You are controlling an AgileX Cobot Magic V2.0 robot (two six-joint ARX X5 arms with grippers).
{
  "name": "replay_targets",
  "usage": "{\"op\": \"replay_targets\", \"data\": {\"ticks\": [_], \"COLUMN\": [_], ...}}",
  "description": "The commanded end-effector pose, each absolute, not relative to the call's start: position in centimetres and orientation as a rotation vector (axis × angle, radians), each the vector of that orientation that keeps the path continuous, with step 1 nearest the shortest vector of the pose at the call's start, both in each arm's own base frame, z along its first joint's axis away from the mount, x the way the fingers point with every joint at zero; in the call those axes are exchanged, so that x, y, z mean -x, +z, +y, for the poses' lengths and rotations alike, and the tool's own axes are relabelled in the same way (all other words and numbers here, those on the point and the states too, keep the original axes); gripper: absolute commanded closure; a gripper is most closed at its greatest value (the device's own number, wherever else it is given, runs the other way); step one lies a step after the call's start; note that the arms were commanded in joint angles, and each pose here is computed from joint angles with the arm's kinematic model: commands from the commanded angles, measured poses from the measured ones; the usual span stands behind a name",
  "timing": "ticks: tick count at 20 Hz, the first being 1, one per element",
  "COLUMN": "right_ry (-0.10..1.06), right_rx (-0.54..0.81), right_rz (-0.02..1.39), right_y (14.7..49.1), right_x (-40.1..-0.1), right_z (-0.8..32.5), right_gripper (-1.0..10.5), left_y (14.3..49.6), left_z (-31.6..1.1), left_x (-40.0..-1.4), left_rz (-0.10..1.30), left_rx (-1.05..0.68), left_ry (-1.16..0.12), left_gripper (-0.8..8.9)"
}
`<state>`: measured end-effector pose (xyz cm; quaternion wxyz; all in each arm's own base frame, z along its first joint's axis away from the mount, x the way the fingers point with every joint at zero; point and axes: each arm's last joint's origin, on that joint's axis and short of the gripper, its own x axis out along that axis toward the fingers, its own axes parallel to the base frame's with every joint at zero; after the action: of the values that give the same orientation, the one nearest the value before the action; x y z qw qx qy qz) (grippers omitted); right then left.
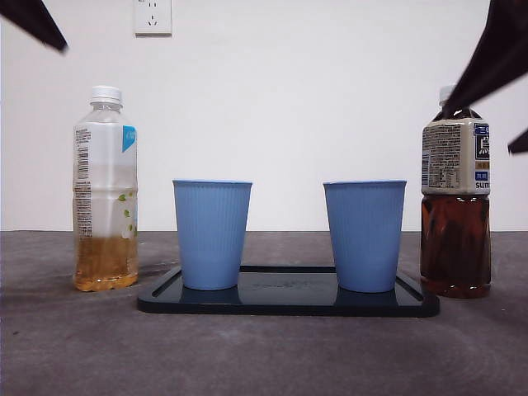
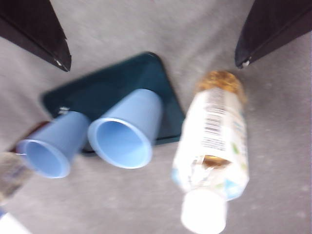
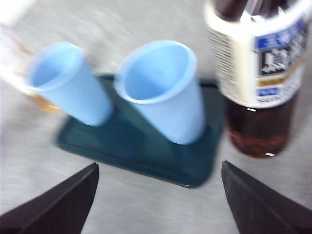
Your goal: Pour the drink into the cup
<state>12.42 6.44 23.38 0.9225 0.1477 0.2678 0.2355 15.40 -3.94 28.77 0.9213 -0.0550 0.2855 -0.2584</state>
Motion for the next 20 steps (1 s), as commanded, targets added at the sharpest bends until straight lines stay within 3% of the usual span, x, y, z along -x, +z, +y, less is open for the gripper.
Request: {"op": "replay_targets", "data": {"ticks": [1, 9, 20], "right_ry": [0.524, 0.564, 0.567], "right_rx": [-0.369, -0.394, -0.391], "right_rz": [0.500, 0.416, 0.408], "right_y": [24.5, 25.5, 25.5], "right_x": [-11.3, -9.4, -9.3], "right_z": [6.4, 5.6, 5.6], "right_gripper": [5.5, 5.5, 5.5], "left_y": [27.4, 21.1, 17.8], "left_z": [-4.4, -5.7, -6.6], "left_x": [-16.9, -19.6, -23.3], "left_rz": [0.601, 0.557, 0.514], "left_rx": [0.102, 0.088, 0.021], "left_ry": [-0.485, -0.433, -0.401], "left_gripper": [2.09, 1.85, 1.87]}}
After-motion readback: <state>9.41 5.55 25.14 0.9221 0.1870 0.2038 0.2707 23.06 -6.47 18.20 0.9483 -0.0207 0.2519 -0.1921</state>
